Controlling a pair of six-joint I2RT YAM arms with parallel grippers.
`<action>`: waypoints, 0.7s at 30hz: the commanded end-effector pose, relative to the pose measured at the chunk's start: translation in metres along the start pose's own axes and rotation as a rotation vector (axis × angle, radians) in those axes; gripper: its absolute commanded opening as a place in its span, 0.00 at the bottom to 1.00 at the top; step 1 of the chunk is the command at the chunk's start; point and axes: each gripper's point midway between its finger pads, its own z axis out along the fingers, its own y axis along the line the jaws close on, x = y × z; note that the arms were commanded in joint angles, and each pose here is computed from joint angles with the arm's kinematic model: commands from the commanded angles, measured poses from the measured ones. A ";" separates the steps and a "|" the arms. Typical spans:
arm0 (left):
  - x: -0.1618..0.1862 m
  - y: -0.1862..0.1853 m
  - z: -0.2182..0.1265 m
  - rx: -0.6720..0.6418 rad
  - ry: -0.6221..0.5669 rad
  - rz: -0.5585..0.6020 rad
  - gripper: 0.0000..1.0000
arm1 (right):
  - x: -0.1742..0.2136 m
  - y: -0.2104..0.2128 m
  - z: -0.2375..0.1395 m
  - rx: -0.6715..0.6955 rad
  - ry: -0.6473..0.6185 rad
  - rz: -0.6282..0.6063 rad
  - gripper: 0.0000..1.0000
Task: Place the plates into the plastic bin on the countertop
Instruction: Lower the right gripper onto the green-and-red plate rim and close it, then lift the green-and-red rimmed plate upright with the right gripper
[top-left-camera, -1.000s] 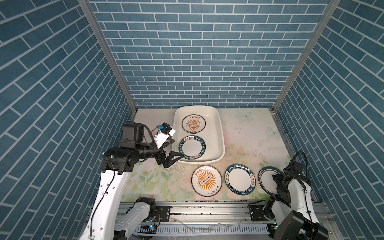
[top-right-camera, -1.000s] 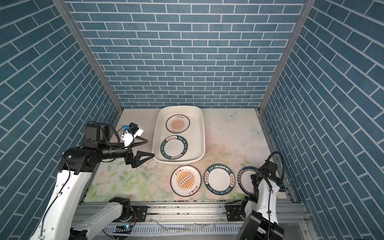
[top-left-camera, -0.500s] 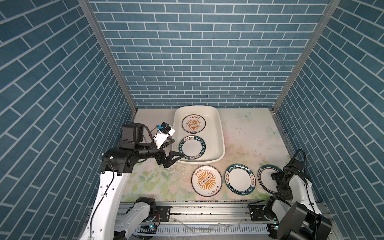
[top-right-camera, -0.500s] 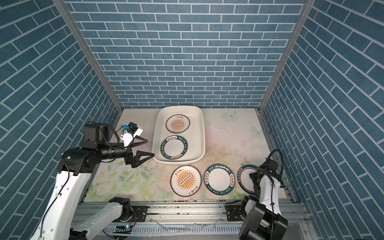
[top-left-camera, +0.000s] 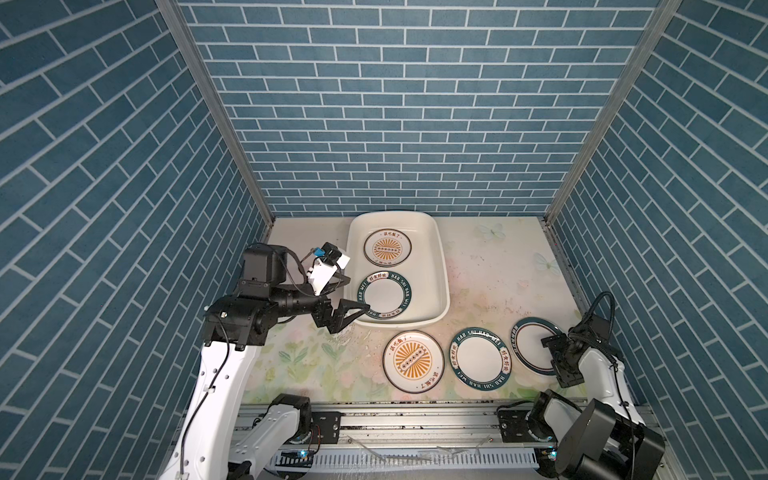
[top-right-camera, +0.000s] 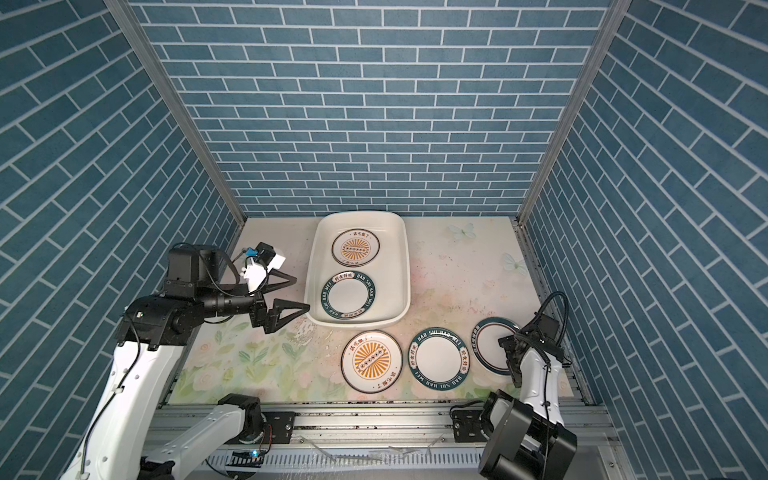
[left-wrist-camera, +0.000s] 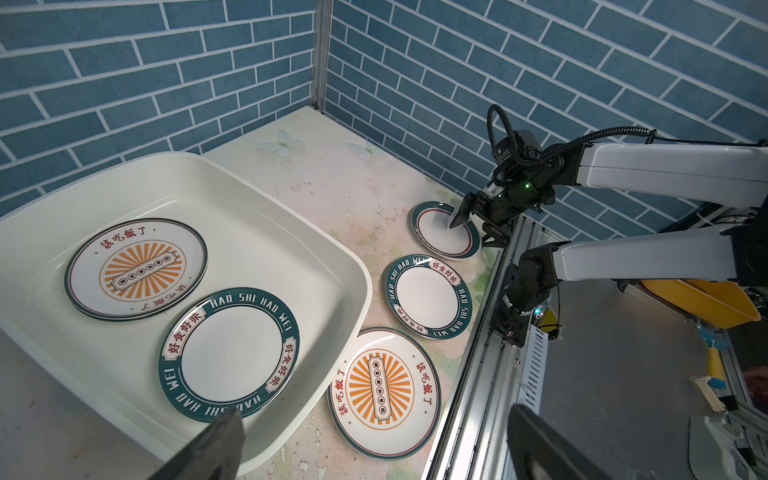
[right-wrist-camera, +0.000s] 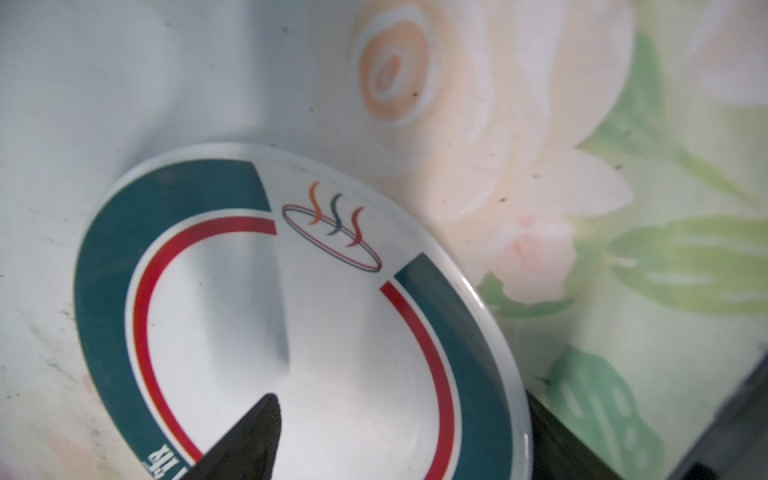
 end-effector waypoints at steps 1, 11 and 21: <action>-0.001 -0.002 0.001 0.014 -0.008 0.000 1.00 | 0.001 0.021 0.003 -0.090 0.038 -0.033 0.84; -0.003 -0.001 0.003 0.018 -0.021 -0.013 1.00 | 0.002 0.055 0.009 -0.205 0.085 -0.143 0.77; -0.006 -0.001 0.002 0.015 -0.026 -0.016 1.00 | 0.025 0.106 0.014 -0.294 0.143 -0.305 0.71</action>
